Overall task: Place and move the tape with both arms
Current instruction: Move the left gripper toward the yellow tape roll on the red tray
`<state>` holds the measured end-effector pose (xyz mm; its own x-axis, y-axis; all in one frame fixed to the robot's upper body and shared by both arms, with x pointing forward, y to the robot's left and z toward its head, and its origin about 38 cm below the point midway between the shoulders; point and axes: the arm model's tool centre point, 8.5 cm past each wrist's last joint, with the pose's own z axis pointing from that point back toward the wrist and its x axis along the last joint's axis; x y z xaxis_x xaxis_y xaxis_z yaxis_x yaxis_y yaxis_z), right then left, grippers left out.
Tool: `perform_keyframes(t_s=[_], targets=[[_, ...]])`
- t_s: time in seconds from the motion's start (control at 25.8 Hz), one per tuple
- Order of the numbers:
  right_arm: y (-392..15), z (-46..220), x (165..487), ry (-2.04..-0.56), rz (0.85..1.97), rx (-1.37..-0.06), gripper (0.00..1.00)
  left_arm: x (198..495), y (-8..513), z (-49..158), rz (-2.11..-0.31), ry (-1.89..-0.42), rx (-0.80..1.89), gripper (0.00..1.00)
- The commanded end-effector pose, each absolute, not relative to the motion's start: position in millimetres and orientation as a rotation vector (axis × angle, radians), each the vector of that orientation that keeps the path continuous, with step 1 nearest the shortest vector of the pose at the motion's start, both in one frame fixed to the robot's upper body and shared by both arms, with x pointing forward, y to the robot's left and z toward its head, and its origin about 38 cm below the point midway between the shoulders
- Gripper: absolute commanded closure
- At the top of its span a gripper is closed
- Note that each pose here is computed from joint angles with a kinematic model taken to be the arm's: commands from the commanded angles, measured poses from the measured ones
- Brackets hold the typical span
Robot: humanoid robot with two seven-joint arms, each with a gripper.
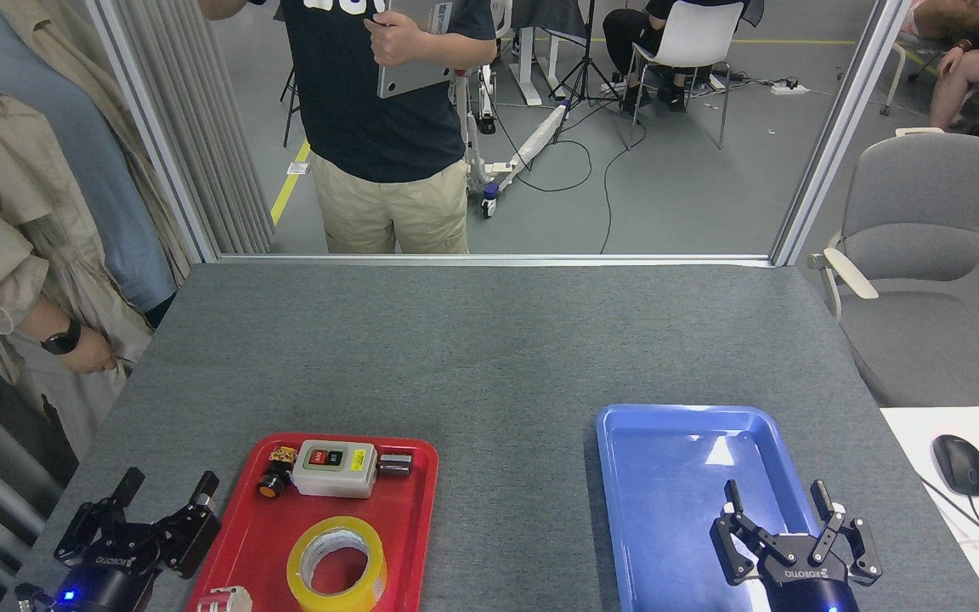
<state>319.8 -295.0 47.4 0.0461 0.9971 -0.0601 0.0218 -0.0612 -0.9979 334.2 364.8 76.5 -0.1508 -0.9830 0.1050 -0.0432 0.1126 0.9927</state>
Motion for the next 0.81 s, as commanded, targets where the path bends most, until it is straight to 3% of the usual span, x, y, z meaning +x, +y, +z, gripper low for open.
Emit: perform_keyframes(t_s=[0.0, 0.19, 0.62, 0.78], targets=[[-295.2, 47.1, 319.9, -1.157, 1.211, -1.287, 0.01, 334.2, 364.8, 76.5, -1.209, -1.406, 1.091, 0.00], [-295.1, 46.8, 319.9, -1.154, 1.209, -1.286, 0.01, 333.7, 364.7, 86.3, -1.168, -1.465, 1.145, 0.00], [-294.9, 46.3, 319.4, -1.152, 1.207, -1.285, 0.01, 335.7, 362.1, 84.5, -1.151, -1.416, 1.158, 0.00], [-293.9, 46.1, 318.9, -1.154, 1.207, -1.283, 0.01, 337.6, 353.2, 95.1, -1.172, -1.439, 1.154, 0.00]])
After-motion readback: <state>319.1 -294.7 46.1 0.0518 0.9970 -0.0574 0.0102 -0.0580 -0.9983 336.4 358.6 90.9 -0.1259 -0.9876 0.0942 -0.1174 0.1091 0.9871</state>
